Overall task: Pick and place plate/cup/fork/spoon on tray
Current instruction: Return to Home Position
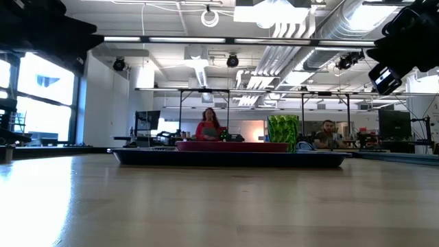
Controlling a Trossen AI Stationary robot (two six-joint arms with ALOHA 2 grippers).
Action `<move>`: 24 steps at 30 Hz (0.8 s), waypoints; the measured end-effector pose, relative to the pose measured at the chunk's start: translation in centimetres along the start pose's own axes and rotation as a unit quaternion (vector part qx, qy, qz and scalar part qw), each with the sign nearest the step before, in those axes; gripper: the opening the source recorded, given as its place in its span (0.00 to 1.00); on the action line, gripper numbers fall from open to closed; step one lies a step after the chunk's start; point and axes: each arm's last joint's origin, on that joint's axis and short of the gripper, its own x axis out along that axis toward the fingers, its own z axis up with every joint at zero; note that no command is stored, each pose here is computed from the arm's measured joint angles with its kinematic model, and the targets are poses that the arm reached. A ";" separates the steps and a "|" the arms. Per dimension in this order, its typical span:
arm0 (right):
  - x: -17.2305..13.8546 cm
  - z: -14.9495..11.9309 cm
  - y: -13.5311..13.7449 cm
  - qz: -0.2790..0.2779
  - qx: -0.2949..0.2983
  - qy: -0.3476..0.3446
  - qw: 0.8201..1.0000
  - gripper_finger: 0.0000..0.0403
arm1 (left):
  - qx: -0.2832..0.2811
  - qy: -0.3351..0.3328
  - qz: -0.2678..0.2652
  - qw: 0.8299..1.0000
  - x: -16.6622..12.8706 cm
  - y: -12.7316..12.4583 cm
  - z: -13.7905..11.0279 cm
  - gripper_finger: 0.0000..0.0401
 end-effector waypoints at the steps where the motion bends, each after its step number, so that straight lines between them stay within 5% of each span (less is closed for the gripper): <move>1: 0.0 0.0 0.0 0.000 -0.004 0.001 1.000 0.16 | 0.001 0.001 -0.004 1.000 0.0 0.0 0.0 0.24; 24: 0.1 -0.6 -0.3 -0.022 0.015 0.031 0.999 0.16 | 0.078 0.018 -0.015 0.997 0.6 0.1 -1.9 0.24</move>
